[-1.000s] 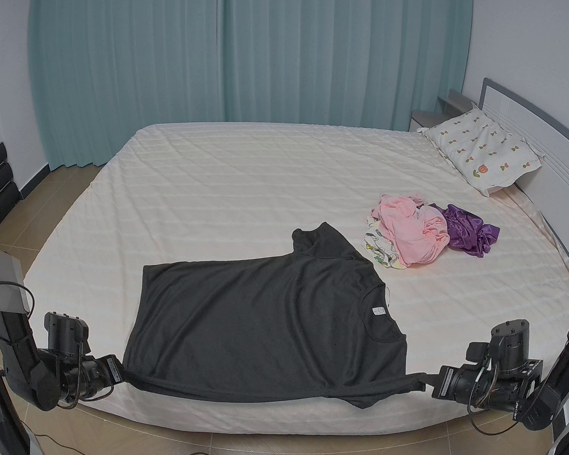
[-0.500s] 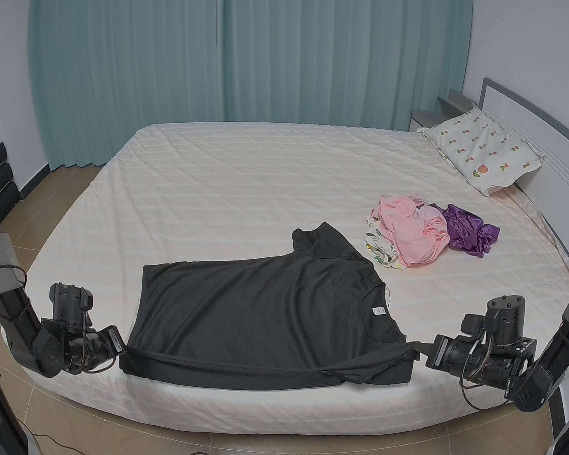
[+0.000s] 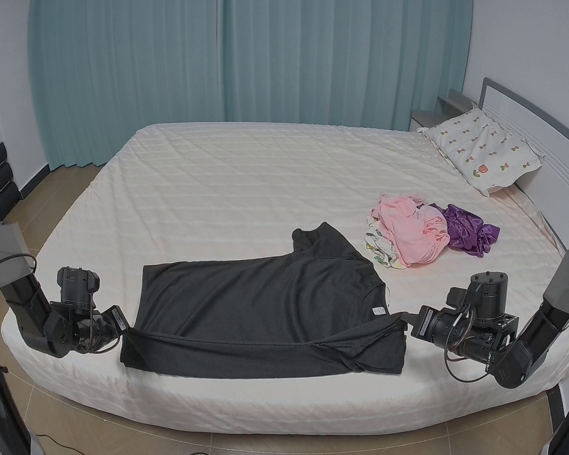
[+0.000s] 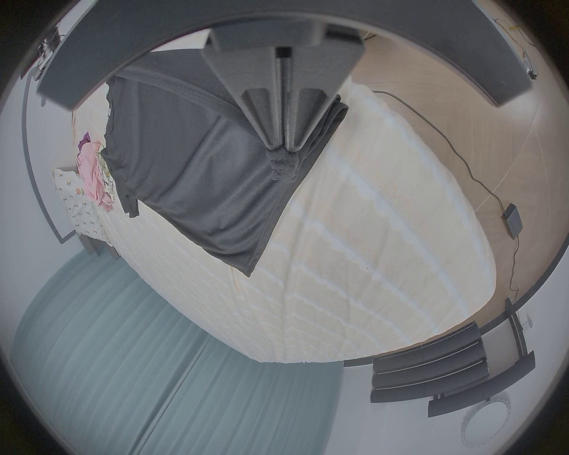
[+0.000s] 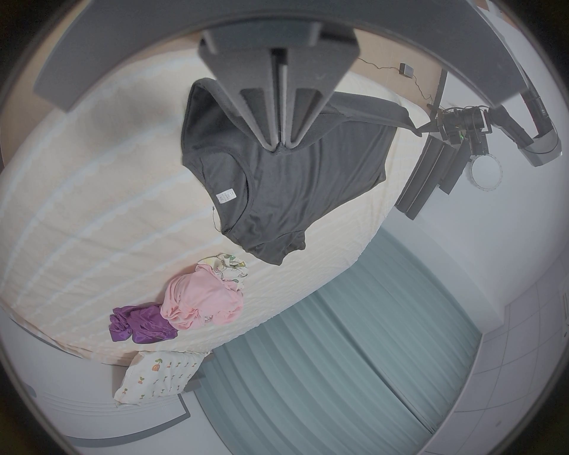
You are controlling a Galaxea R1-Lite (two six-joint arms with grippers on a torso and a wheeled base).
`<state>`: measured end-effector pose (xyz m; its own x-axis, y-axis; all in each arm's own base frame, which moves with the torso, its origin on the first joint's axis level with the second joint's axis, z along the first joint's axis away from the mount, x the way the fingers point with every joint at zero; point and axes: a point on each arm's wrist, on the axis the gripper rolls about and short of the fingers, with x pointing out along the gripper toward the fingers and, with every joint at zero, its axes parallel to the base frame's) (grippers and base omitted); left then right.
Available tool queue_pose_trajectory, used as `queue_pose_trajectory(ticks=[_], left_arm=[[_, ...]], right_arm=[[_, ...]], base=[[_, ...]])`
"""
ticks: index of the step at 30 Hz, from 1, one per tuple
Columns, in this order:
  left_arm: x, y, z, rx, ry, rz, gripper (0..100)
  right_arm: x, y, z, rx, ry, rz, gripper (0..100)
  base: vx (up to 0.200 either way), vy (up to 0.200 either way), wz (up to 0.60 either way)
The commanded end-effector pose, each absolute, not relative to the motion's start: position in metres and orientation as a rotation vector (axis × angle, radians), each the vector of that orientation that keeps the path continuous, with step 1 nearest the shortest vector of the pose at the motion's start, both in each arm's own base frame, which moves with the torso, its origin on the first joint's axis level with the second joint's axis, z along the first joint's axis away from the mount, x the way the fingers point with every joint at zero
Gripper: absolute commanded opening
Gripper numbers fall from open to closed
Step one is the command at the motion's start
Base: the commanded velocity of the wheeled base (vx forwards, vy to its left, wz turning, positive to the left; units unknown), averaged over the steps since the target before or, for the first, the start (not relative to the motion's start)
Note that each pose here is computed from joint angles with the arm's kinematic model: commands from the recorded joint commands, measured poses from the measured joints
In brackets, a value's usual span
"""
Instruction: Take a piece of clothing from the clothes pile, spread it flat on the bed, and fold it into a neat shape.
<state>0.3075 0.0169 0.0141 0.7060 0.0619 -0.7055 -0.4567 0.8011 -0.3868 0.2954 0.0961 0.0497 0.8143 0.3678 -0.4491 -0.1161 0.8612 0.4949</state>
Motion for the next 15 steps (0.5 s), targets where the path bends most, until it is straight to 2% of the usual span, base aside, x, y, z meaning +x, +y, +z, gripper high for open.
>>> queue_pose_trajectory(ticks=[1,15], left_arm=[[0.321,0.018,-0.005,-0.586,0.762,0.323,0],[0.355,0.021,-0.025,-0.587,0.731,0.358,0]], right_arm=[[0.317,0.100,0.037,0.461,0.583,0.255,0],[0.359,0.110,0.007,0.462,0.582,0.235,0]], base=[[0.000,0.000,0.00],[0.000,0.000,0.00]])
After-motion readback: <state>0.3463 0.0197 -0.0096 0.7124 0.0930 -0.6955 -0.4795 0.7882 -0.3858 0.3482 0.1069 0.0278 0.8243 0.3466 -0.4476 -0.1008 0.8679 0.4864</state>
